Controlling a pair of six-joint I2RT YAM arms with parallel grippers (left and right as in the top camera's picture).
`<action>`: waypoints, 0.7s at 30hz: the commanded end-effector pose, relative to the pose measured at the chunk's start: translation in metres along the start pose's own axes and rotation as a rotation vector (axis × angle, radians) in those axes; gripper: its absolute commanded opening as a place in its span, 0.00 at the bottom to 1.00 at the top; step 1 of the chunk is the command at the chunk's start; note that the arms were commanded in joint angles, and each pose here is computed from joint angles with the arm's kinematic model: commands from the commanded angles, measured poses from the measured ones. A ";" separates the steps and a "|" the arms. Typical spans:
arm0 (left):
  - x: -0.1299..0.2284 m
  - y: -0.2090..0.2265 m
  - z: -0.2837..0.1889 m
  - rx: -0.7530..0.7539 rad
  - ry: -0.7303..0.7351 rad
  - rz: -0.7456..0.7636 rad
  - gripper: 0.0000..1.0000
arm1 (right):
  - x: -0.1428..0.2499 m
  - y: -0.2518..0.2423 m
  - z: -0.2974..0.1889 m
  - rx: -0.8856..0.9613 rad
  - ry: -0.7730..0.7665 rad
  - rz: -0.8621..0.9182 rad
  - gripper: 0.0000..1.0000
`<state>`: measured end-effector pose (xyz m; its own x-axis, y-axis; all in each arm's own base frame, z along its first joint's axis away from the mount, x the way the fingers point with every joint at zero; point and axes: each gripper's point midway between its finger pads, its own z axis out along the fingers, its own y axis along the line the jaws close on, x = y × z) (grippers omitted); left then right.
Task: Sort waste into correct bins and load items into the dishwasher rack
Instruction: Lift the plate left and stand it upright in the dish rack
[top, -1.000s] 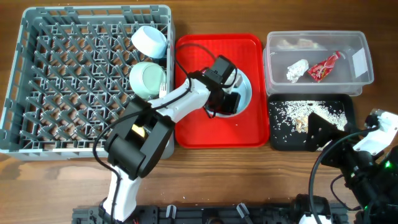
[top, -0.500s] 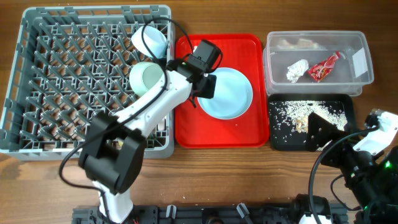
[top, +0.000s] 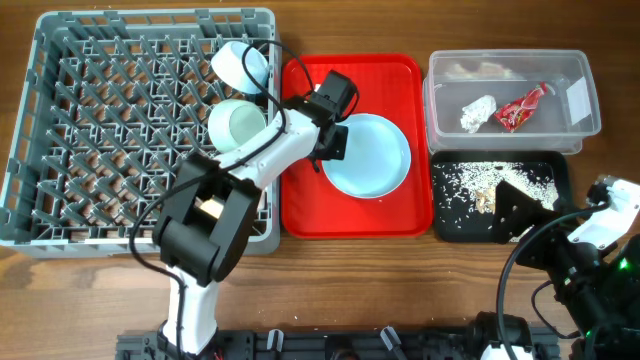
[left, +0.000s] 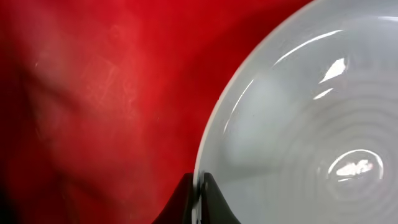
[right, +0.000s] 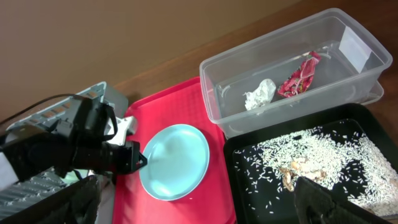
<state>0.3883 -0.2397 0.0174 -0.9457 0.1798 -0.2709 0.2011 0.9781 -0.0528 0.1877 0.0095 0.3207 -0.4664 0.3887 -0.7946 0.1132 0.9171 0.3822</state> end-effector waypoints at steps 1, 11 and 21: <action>-0.071 0.010 -0.134 -0.034 -0.359 -0.037 0.04 | -0.003 -0.001 -0.002 0.011 -0.016 -0.011 1.00; -0.036 0.179 -0.407 -0.859 -0.758 0.020 0.04 | -0.003 -0.001 -0.002 0.011 -0.016 -0.011 1.00; -0.068 0.249 -0.309 -1.154 -0.253 0.287 0.04 | -0.003 -0.001 -0.002 0.011 -0.016 -0.011 1.00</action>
<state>0.4138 0.0108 0.3429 -0.7334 0.5055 -0.4545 -0.1356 0.5463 0.8265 0.1877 0.0095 0.3207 -0.4664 0.3887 -0.7946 0.1132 0.9171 0.3822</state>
